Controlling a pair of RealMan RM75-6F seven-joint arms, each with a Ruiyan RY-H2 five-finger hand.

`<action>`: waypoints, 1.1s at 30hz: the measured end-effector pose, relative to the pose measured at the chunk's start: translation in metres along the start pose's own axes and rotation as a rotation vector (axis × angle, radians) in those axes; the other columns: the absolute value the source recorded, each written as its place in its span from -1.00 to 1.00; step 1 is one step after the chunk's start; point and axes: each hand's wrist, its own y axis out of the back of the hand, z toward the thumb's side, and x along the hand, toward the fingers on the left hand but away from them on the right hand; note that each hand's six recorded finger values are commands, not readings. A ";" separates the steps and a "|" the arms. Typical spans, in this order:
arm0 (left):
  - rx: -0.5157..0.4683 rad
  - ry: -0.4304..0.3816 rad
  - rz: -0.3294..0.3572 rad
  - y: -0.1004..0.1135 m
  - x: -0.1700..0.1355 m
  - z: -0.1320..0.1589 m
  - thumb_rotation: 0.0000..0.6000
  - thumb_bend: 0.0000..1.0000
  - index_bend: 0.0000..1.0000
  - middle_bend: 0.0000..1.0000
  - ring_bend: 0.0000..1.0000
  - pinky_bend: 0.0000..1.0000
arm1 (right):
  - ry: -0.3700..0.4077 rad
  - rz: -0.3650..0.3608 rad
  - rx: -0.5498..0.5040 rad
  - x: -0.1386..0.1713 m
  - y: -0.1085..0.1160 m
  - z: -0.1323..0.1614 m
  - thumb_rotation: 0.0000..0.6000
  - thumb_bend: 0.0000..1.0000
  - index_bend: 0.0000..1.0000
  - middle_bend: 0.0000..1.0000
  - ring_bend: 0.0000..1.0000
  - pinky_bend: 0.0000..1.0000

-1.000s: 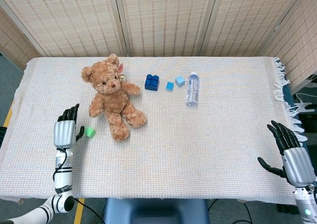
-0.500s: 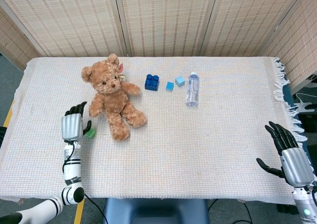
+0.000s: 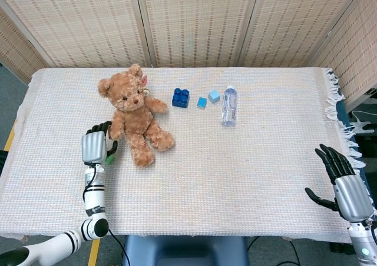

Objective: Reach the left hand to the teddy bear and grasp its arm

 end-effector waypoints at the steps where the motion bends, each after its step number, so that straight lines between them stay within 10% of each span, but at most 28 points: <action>1: -0.002 -0.002 -0.005 0.000 0.000 0.001 1.00 -0.34 -0.53 -0.42 -0.44 -0.22 | 0.000 0.000 0.000 0.000 0.000 0.000 1.00 -0.76 -1.00 -0.98 -1.00 -0.79; 15: -0.090 0.019 -0.108 0.001 -0.007 0.013 1.00 -0.33 -0.79 -0.62 -0.53 -0.28 | 0.001 -0.011 -0.012 0.000 0.003 0.000 1.00 -0.76 -1.00 -0.98 -1.00 -0.79; 33: -0.334 0.111 -0.072 0.008 -0.001 0.022 1.00 -0.33 -0.53 -0.26 -0.29 -0.18 | 0.001 0.008 -0.010 -0.001 0.000 0.000 1.00 -0.76 -1.00 -0.98 -1.00 -0.79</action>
